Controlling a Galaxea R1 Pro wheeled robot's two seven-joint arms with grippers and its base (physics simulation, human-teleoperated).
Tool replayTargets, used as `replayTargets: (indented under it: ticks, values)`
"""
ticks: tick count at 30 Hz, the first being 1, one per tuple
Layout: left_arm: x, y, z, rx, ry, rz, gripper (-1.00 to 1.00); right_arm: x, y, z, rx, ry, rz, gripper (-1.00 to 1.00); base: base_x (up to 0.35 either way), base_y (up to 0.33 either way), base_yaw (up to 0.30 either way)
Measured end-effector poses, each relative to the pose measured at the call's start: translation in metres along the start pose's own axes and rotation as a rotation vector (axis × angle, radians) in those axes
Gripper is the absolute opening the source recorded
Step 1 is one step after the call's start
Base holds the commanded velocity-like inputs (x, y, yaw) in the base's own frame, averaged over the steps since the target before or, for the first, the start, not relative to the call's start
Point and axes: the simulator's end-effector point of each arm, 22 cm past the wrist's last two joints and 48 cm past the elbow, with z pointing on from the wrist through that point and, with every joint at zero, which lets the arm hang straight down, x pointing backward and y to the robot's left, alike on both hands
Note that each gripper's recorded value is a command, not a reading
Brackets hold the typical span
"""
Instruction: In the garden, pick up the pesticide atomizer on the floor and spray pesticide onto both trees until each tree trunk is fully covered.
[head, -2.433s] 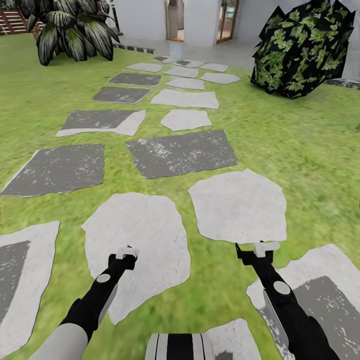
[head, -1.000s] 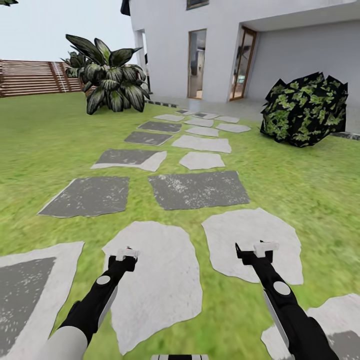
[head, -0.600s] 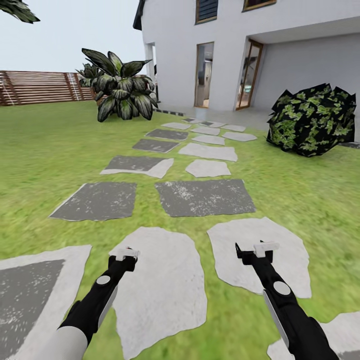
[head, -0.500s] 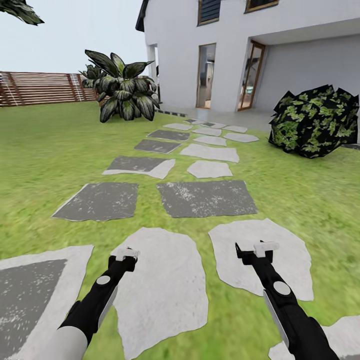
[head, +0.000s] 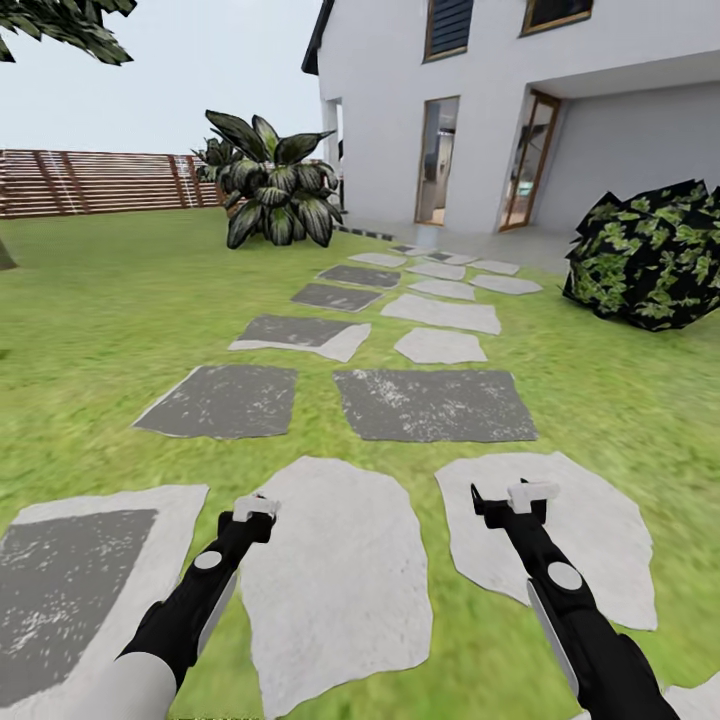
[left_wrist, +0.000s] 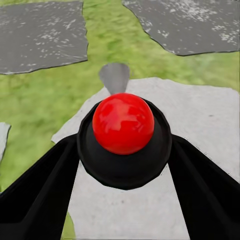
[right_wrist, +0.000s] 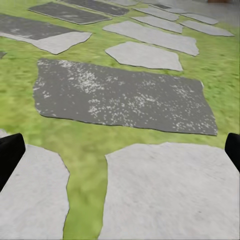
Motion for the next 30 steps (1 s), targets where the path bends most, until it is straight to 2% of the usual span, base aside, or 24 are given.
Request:
replayTargets:
  ticks: [16,30]
  values:
    - [-0.008,-0.003,-0.003,0.003,-0.014,-0.004,-1.00,-0.008,0.000,-0.002,0.000,-0.014,0.002,1.00,0.012,0.005,0.242]
    - [-0.013,-0.004,-0.005,0.002,-0.022,-0.006,-1.00,-0.015,-0.001,-0.004,0.002,-0.026,0.003,1.00,0.271,0.192,0.243]
